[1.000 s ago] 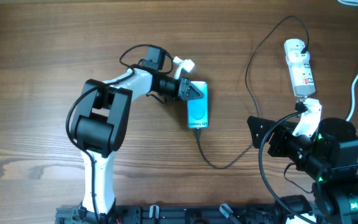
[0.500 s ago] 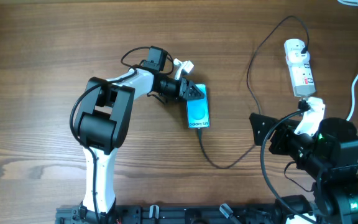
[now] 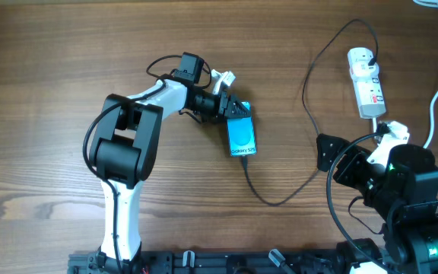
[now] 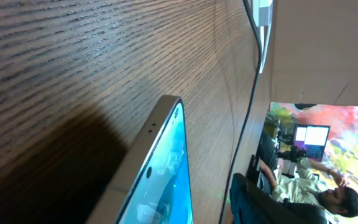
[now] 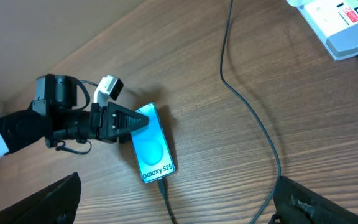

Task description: Plug charger to phone and switch on socket

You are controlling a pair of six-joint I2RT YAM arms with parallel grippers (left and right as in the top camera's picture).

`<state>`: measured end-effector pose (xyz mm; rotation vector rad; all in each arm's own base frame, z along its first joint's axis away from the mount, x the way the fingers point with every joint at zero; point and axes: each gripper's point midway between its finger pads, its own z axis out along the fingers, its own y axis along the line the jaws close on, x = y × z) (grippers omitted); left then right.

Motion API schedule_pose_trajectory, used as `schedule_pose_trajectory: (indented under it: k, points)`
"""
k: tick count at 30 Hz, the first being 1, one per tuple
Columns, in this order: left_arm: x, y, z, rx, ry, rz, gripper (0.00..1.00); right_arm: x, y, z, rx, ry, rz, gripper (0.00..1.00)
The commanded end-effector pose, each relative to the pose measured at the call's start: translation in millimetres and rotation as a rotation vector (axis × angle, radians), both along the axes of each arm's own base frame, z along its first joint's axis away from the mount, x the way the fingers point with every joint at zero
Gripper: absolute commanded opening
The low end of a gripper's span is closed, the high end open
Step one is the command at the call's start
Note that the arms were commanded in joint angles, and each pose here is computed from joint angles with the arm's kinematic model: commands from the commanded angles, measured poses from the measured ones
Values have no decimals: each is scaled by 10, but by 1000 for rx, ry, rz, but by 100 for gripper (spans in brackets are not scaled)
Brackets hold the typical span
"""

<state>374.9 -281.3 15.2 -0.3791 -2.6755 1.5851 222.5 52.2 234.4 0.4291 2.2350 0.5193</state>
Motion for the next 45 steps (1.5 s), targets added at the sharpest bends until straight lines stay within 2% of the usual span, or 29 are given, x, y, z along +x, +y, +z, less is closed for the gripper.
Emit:
schedule_pose_trajectory:
  k: [1, 13, 18, 25, 27, 35, 45]
  points:
    - [84, 170, -216, 94, -3, 50, 57, 1, -49, 17, 9, 3, -42, 99]
    - [147, 139, -328, 218, 64, 146, 57, -1, -57, 12, 8, 5, -46, 99]
    - [168, 244, -394, 370, 62, 165, 57, -3, -64, 8, 5, 6, -49, 99]
    - [153, 263, -406, 381, 73, 169, 58, -8, -64, 1, 4, 10, -49, 99]
    - [154, 263, -406, 381, 73, 169, 64, -12, -65, -4, 4, 12, -49, 99]
    - [88, 340, -459, 432, 102, 172, 63, -18, -66, -12, 0, 16, -47, 99]
    - [235, 305, -443, 416, 49, 203, 64, -19, -74, -15, -2, 17, -51, 99]
